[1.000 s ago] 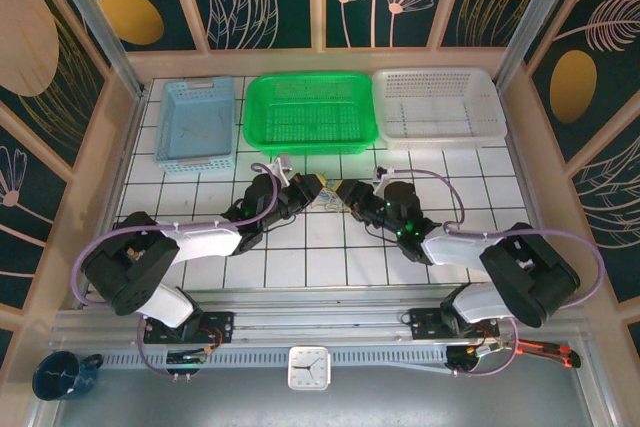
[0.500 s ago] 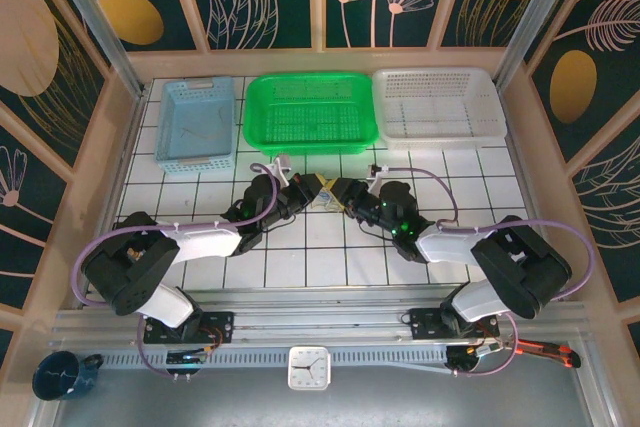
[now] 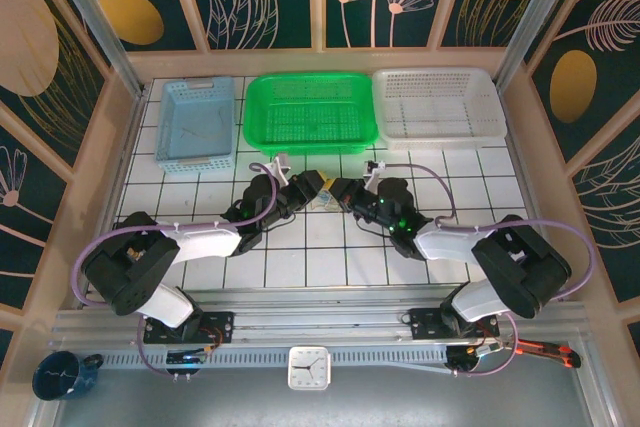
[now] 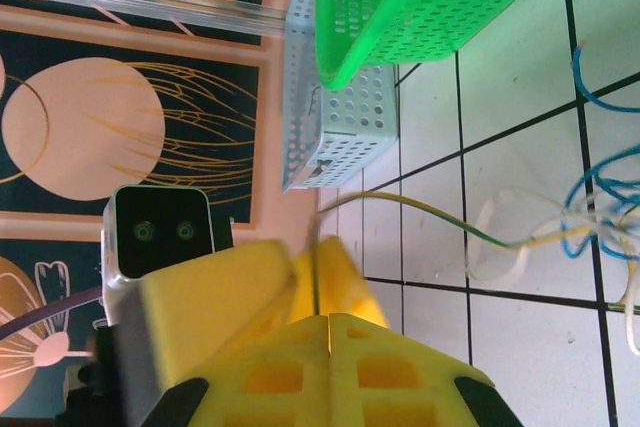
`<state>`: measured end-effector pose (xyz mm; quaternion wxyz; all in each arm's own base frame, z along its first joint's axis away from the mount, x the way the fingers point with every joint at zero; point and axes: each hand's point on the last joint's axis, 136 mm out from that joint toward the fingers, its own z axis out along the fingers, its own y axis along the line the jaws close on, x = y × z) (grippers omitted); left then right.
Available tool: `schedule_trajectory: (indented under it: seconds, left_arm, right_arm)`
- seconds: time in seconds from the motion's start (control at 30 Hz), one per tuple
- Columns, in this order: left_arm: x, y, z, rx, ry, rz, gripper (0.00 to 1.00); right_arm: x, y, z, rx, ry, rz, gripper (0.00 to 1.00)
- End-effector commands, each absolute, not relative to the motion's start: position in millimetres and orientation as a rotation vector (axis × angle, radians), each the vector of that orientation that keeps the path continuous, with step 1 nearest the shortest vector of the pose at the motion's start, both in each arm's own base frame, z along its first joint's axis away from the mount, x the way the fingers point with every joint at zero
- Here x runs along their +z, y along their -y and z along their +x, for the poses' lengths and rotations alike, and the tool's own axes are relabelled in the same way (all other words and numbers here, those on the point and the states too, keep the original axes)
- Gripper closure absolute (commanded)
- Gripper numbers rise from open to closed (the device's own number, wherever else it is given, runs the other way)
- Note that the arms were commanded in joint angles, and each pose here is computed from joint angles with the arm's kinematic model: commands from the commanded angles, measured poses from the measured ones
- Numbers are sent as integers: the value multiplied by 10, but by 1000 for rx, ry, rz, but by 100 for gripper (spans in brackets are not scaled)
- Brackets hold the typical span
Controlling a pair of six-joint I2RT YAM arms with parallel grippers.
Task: Untangle the cables
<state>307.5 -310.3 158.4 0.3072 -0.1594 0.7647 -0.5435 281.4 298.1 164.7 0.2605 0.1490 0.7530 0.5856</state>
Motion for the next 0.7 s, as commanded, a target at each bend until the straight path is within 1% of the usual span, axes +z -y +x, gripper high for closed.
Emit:
schedule_trajectory:
  seconds: [0.0,0.03,0.13,0.23,0.33,0.43,0.53,0.67]
  left_arm:
    - [1662,3036,3050,-1411,-1987,-370,34]
    - [1647,2990,3053,-1379,-1989,-358,26]
    - [1576,2828,3060,-1269,-2001,-328,12]
    - [1510,2684,3056,-1155,-2008,-269,6]
    - [1430,2588,3049,-1011,-2031,-166,2]
    - [1360,2545,3046,-891,-2053,-45,1]
    - [1268,2564,3047,-808,-2083,69,3]
    - [1187,2654,3077,-765,-2104,175,8]
  right_arm:
    - [1905,-2958,2926,1505,-2011,314,100]
    - [1924,-2947,2945,1468,-2027,293,100]
    - [1973,-2917,3009,1364,-2069,226,100]
    - [2030,-2911,3050,1280,-2100,152,100]
    - [2051,-2900,3090,1195,-2135,83,100]
    - [2126,-2901,3139,1116,-2151,10,100]
    - [2181,-2918,3167,1070,-2161,-44,100]
    - [2217,-2943,3176,1050,-2169,-89,100]
